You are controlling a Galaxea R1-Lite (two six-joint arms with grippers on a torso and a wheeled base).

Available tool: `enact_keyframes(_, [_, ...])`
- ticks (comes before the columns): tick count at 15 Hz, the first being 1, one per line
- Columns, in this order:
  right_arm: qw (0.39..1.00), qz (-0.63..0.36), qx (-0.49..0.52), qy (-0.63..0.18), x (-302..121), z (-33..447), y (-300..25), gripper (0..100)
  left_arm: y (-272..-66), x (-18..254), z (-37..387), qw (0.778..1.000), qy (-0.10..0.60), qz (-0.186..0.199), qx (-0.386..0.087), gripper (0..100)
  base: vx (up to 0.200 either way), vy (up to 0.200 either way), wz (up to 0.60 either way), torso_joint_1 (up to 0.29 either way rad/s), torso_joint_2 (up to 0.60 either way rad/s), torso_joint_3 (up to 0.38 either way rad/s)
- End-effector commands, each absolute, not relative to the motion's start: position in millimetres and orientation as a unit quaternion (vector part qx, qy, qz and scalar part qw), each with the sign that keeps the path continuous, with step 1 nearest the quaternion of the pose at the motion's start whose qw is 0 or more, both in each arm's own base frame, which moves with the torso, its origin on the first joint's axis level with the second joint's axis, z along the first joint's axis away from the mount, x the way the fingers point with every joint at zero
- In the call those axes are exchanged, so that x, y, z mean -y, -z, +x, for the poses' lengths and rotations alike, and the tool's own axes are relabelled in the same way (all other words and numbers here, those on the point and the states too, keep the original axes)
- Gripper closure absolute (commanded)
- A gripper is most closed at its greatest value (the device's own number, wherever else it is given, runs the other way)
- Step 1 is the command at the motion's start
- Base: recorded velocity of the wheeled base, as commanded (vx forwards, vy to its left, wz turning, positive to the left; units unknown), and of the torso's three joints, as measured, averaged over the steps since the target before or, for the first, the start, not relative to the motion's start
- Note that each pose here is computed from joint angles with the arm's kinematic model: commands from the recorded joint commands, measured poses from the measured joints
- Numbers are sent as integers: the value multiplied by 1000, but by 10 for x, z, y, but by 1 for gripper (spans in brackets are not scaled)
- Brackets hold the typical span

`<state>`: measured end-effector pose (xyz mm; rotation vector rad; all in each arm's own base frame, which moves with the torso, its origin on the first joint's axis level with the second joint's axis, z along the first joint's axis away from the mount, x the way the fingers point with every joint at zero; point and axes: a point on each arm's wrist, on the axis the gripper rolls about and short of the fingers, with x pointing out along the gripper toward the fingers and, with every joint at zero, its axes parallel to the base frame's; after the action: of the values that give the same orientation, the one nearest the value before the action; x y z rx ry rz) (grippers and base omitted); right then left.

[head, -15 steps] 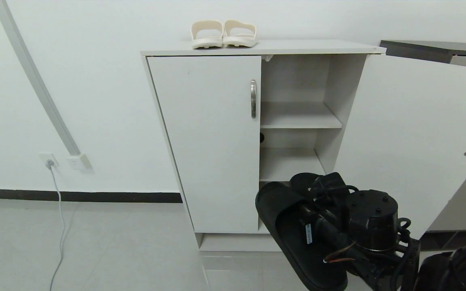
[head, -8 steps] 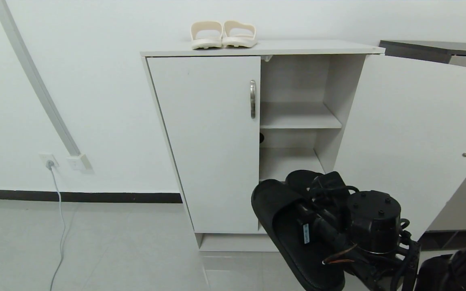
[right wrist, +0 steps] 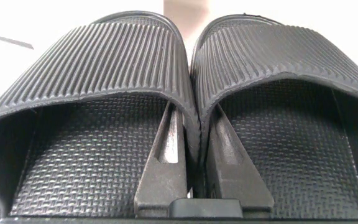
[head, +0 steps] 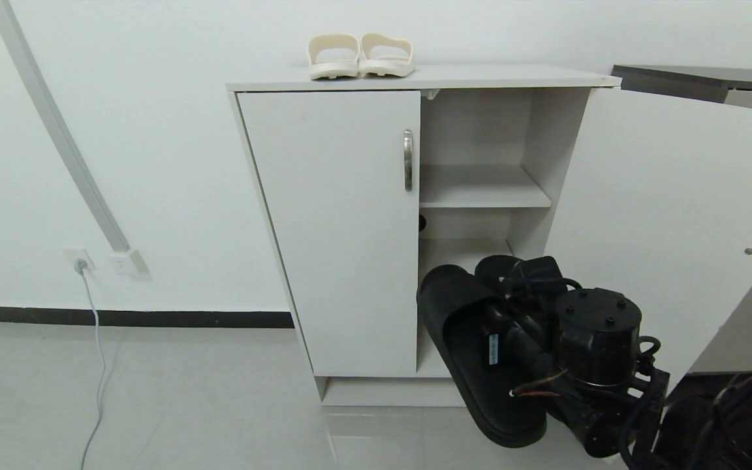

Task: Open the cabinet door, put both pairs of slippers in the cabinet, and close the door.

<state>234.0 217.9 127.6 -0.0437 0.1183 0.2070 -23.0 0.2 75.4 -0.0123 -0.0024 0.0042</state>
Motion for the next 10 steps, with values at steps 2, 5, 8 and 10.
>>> enact_keyframes(2, [998,-25,-61,-22,-2177,2652,-1148,100,-755,-1,-228,1000,-2,-6,0,100,0,0,0,0,0,0])
enact_keyframes(5, [997,-28,-65,-16,-2191,2694,-1092,100,-755,-1,-228,1000,-2,-7,0,100,0,0,0,0,0,0])
enact_keyframes(8, [997,-28,-65,-17,-2199,2695,-1087,100,-755,-1,-228,1000,-2,-8,0,100,0,-67,0,1,1,2])
enact_keyframes(10, [997,-29,-67,-21,-2227,2678,-1071,100,-754,-1,-227,1000,-2,-8,-2,100,0,-200,0,2,7,0])
